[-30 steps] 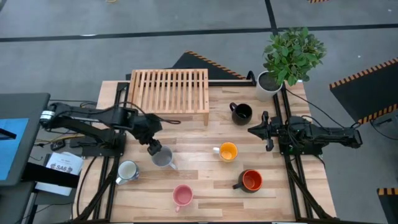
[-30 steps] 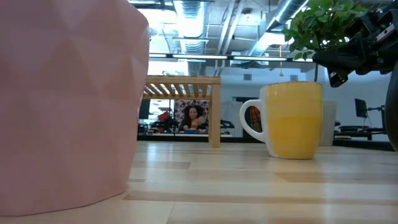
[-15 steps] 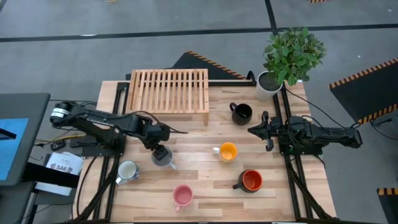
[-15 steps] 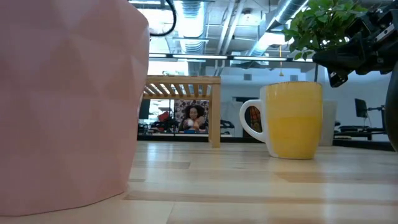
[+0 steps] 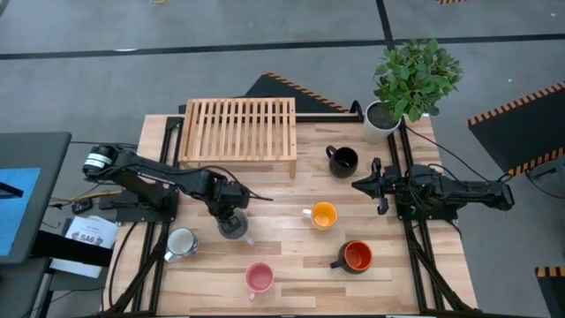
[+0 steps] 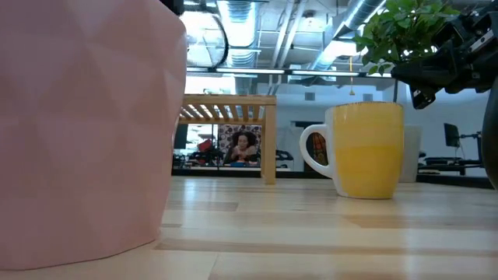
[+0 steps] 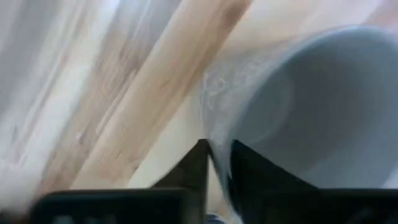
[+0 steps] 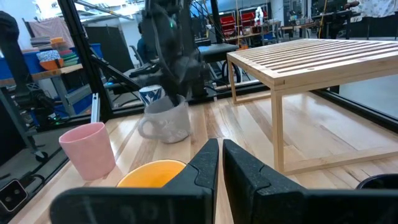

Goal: Place coffee mugs
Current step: Put the gray mug on the shelf

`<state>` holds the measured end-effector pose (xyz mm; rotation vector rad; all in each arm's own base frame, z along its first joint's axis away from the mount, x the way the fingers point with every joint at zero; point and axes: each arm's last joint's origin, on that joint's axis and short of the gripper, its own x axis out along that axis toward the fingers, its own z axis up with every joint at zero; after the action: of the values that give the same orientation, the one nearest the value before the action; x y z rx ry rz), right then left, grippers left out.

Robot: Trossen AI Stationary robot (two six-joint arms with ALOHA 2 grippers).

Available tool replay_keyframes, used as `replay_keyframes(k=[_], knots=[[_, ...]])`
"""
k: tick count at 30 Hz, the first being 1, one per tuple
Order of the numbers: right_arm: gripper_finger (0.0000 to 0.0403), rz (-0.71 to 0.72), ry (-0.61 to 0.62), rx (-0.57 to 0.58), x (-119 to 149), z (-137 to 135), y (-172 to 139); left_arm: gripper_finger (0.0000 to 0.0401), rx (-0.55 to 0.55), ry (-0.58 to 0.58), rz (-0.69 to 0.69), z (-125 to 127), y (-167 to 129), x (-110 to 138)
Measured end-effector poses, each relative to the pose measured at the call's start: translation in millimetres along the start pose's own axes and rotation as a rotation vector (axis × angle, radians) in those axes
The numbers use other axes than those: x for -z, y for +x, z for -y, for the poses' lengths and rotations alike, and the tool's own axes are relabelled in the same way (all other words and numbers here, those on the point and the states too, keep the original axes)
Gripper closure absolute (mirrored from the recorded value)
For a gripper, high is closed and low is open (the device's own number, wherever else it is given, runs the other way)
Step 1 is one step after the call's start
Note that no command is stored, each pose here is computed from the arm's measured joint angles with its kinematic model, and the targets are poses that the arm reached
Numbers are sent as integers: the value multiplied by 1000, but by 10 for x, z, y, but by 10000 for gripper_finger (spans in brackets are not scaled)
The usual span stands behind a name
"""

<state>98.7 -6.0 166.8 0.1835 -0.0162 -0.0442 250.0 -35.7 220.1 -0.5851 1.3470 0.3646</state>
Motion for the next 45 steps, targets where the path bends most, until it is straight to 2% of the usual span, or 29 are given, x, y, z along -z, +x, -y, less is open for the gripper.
replay_keyframes(k=[5, 10, 15, 18, 23, 27, 31, 37, 42, 45], knots=[[352, 0, 0, 0, 0, 0, 0, 394, 22, 31, 38, -48, -563, -140], [352, 0, 0, 0, 0, 0, 0, 396, 35, 50, 177, -130, -1438, -246], [352, -1, 0, 0, 1, 0, 0, 398, -88, 12, 423, -423, -2297, -339], [352, -1, 0, 0, 1, 0, 0, 399, -212, -51, 491, -732, -2560, -517], [352, -1, 0, 0, 1, 0, 0, 399, -362, -178, 483, -1379, -2686, -835], [352, -1, 0, 0, 2, 0, 0, 399, -401, -308, 408, -1900, -2624, -972], [352, -1, 0, 0, 2, 0, 0, 400, -426, -406, 356, -2276, -2564, -1026], [352, -1, 0, 0, 1, 0, 0, 400, -431, -447, 294, -2602, -2471, -1079], [352, 0, 0, 0, 0, 0, 0, 400, -304, -523, 296, -2812, -2418, -1083], [352, -1, 0, 0, 1, 0, 0, 400, -305, -569, 283, -2917, -2384, -1087]])
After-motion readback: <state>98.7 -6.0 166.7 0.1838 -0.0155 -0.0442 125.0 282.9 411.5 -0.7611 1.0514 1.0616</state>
